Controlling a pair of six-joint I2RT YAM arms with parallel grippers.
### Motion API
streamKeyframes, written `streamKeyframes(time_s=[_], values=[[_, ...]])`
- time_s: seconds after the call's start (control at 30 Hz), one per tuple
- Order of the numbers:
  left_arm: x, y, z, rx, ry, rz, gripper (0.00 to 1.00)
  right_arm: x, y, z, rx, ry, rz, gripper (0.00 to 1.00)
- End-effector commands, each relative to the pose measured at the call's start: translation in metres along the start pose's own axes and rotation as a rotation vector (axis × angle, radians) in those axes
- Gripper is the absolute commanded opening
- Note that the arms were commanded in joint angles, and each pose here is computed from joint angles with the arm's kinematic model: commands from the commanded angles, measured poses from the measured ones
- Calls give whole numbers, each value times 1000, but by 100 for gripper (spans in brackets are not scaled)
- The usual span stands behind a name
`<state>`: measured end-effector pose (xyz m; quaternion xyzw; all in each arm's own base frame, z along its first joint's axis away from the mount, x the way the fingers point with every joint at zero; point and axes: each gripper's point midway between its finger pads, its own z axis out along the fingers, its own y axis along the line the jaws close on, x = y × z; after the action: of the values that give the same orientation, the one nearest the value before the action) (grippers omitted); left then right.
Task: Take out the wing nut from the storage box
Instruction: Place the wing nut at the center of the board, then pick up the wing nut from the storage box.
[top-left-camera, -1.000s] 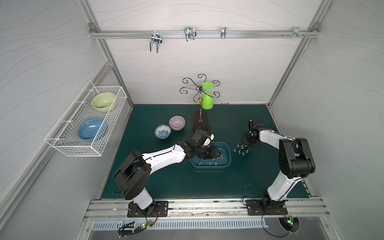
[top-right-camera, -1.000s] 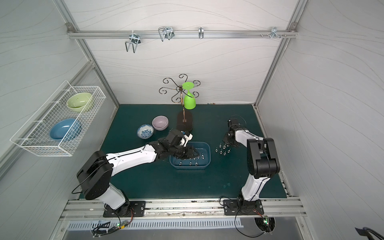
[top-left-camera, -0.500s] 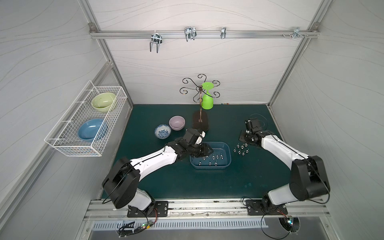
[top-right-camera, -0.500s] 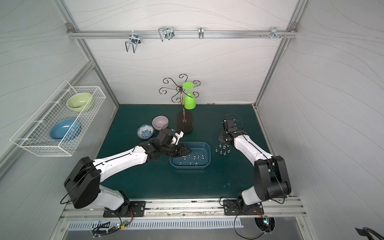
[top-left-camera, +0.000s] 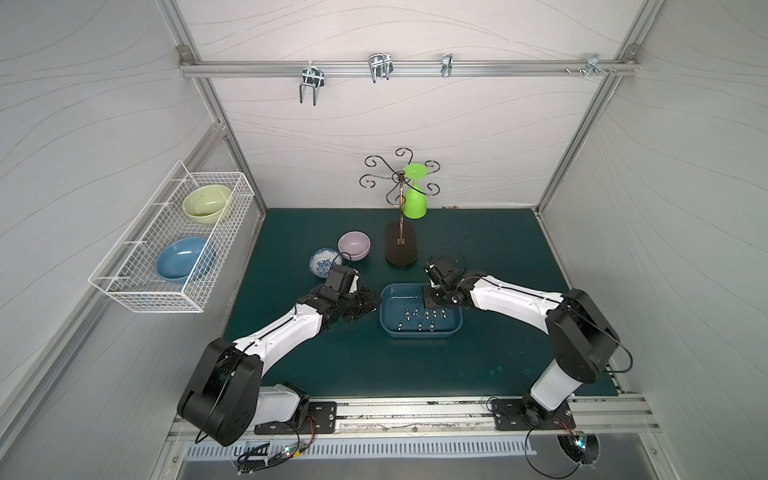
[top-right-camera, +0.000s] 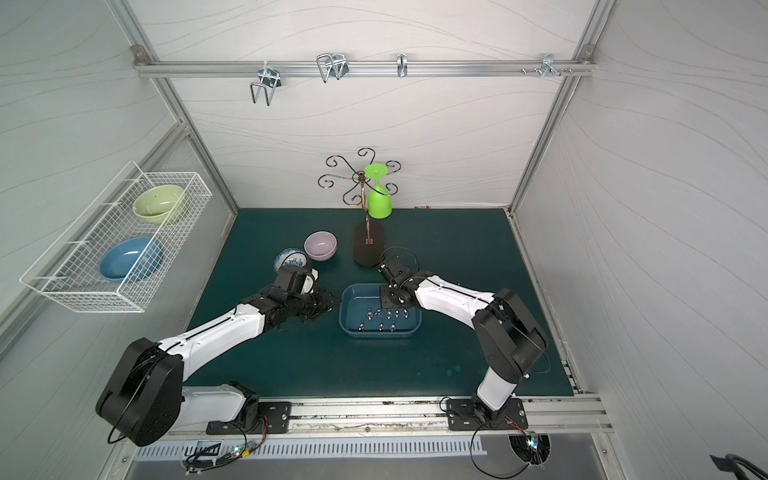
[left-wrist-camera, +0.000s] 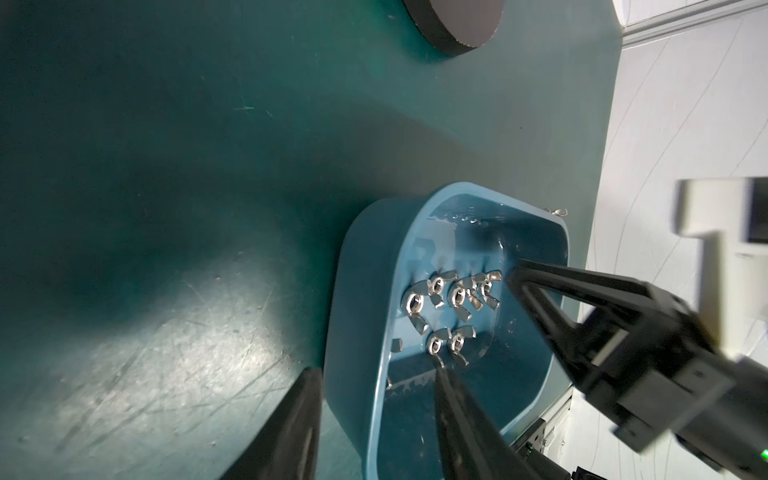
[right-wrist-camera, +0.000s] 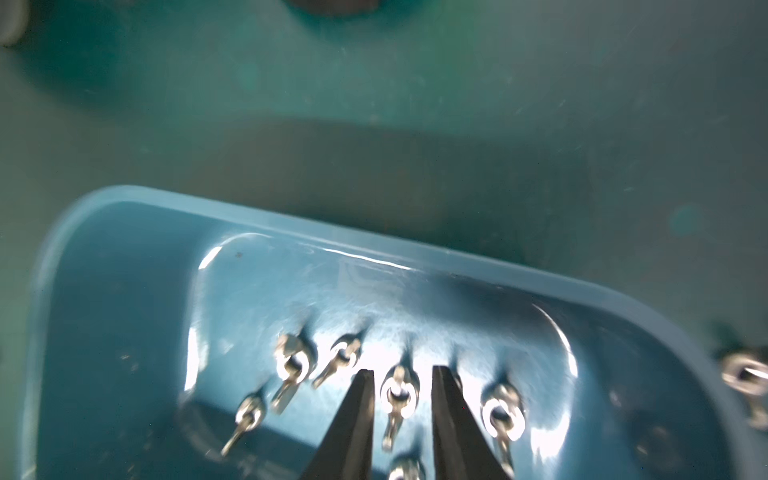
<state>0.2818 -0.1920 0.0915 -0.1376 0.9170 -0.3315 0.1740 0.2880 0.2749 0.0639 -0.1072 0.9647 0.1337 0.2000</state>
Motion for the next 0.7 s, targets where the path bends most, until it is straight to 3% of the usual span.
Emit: streamKeyframes(time_s=[0.0, 0.67], values=[[-8, -9, -3, 30, -27, 13, 48, -9, 21, -3, -62, -15, 4, 27], [-5, -8, 0, 38, -17, 13, 48, 19, 27, 25, 3, 102, -35, 29]])
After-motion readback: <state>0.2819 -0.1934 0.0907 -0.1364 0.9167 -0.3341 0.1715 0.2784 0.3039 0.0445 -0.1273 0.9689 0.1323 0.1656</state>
